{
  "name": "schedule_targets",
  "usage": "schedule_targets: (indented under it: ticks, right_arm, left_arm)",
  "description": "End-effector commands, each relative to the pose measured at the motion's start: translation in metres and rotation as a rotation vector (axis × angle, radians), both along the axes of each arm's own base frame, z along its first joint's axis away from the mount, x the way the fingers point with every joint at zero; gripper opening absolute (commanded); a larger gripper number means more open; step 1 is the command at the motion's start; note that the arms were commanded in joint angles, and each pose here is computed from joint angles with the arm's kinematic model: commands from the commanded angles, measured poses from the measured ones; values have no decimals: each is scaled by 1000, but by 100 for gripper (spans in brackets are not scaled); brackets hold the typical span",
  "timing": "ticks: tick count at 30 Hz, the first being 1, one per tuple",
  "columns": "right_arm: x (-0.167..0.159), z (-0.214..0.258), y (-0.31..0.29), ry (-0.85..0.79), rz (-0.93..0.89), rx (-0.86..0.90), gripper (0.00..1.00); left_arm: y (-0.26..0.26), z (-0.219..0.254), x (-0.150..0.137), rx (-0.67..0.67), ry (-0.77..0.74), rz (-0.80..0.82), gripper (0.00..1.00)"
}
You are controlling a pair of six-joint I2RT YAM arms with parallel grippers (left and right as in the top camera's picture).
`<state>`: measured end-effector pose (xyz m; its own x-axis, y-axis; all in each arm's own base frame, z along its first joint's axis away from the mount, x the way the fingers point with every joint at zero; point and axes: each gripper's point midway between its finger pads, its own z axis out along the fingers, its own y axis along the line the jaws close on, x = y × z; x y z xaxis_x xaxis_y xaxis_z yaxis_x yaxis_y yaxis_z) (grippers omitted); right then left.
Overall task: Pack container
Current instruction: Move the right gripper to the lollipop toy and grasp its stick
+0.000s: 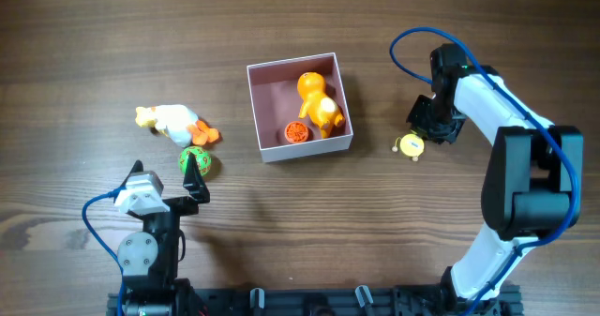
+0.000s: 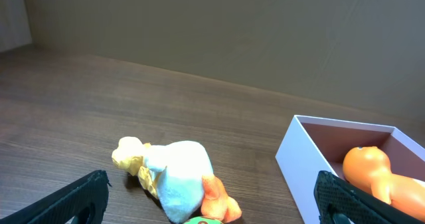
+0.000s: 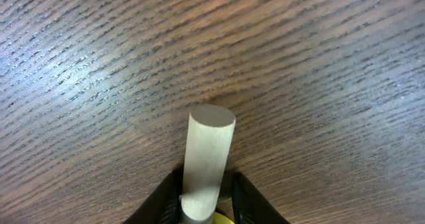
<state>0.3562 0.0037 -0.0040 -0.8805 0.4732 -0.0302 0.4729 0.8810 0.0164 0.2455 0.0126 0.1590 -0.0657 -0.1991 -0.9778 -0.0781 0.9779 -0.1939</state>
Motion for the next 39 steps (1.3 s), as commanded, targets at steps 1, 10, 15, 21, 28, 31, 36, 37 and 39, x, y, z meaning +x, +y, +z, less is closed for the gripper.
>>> schedule_targets:
  ticks: [1,10,15,21,28,31,36,37,39]
  right_arm:
    - [19,6,-1,-31,61,-17,24]
    - [31,17,-1,-65,61,-17,20]
    - [25,17,-1,-41,61,-16,32]
    - [35,13,-1,-87,86,-20,32]
    - [36,7,-1,-101,86,-20,32]
    - [35,6,-1,-96,86,-19,31]
    - [29,3,-1,-77,87,-19,32]
    - [29,2,-1,-75,87,-19,31]
    - [29,2,-1,-74,88,-19,32]
  left_arm:
    - [1,-1,0,24,-1,8,100]
    - [1,-1,0,24,-1,8,100]
    - [1,-1,0,24,-1,8,100]
    - [1,-1,0,24,-1,8,100]
    - [1,-1,0,24,-1,8,100]
    - [1,-1,0,24,-1,8,100]
    - [1,-1,0,24,-1,8,100]
    - [1,-1,0,24,-1,8,100]
    - [1,-1,0,24,-1,8,100]
